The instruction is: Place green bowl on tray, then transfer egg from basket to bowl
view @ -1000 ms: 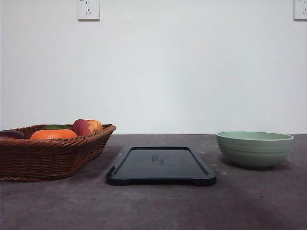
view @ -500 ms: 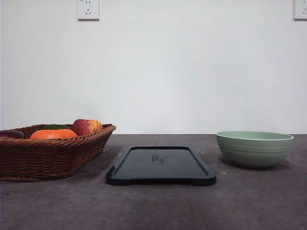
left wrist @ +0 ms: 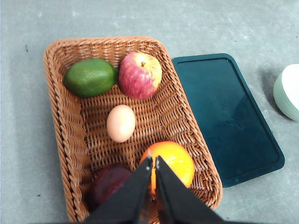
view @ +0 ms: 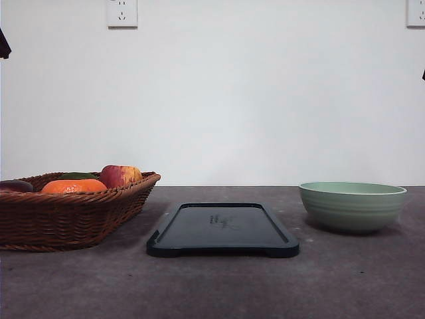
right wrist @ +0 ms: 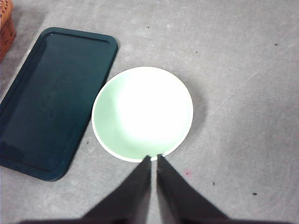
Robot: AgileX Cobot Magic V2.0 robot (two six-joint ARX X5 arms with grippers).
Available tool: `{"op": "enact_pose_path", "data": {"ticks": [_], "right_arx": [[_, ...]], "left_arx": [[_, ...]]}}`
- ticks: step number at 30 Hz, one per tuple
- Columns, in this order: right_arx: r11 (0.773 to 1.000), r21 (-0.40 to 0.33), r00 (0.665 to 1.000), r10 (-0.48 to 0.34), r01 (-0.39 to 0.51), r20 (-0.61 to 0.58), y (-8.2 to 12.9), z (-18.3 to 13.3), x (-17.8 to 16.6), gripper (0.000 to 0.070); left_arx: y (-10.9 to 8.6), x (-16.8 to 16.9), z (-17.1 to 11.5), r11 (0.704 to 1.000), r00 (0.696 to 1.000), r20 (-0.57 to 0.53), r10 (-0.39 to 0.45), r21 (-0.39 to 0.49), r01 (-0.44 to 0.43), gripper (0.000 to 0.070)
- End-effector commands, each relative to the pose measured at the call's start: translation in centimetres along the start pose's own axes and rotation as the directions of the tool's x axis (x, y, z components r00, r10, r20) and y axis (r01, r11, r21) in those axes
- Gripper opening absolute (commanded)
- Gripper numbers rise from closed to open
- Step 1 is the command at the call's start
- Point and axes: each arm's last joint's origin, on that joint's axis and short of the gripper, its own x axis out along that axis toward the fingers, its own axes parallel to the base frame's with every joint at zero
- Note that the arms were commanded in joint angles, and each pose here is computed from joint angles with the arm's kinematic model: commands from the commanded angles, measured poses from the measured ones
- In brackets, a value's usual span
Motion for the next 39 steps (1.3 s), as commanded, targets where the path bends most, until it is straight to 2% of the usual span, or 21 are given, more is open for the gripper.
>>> {"op": "enact_pose_path", "data": {"ticks": [1, 2, 3, 4, 11, 16, 21, 30, 39], "right_arx": [[1.000, -0.020, 1.000, -0.001, 0.001, 0.020, 0.0, 0.6, -0.3, 0.0290], [1.000, -0.017, 1.000, -0.001, 0.001, 0.016, 0.0, 0.5, -0.3, 0.0340], [1.000, -0.014, 1.000, -0.001, 0.002, 0.013, 0.0, 0.5, -0.3, 0.0359], [1.000, -0.009, 1.000, -0.001, 0.001, 0.011, 0.0, 0.5, -0.3, 0.0359], [0.998, 0.062, 1.000, 0.001, 0.001, -0.025, -0.1, 0.8, 0.1, 0.0341], [0.992, 0.124, 0.985, 0.012, 0.009, -0.170, -0.6, 2.2, 1.5, 0.0340], [0.986, 0.163, 0.949, 0.028, 0.024, -0.313, -1.4, 4.2, 3.8, 0.0339], [0.985, 0.163, 0.920, 0.006, 0.063, -0.391, -3.2, 6.3, 9.1, 0.0328], [0.985, 0.156, 0.889, 0.005, 0.075, -0.458, -4.7, 5.4, 14.1, 0.0319]], "left_arx": [[-0.1, -0.3, 0.7, 1.000, 1.000, 0.029, -0.006, 0.030, 0.005, 0.0238], [-0.1, -0.3, 0.7, 1.000, 1.000, 0.029, -0.006, 0.030, 0.005, 0.0299], [-0.1, -0.3, 0.7, 1.000, 1.000, 0.029, -0.006, 0.029, 0.005, 0.0344], [-0.1, -0.3, 0.7, 1.000, 1.000, 0.029, -0.006, 0.030, 0.005, 0.0350], [-0.1, -0.3, 0.7, 1.000, 1.000, 0.029, -0.006, 0.029, 0.005, 0.0352], [-0.1, -0.3, 0.7, 1.000, 1.000, 0.030, -0.005, 0.029, 0.005, 0.0352], [-0.1, -0.3, 0.7, 1.000, 1.000, 0.027, -0.006, 0.028, 0.005, 0.0351], [-0.1, -0.3, 0.7, 1.000, 1.000, 0.027, -0.006, 0.013, 0.005, 0.0351], [-0.1, -0.3, 0.7, 1.000, 1.000, 0.026, -0.006, 0.008, 0.005, 0.0351]]}}
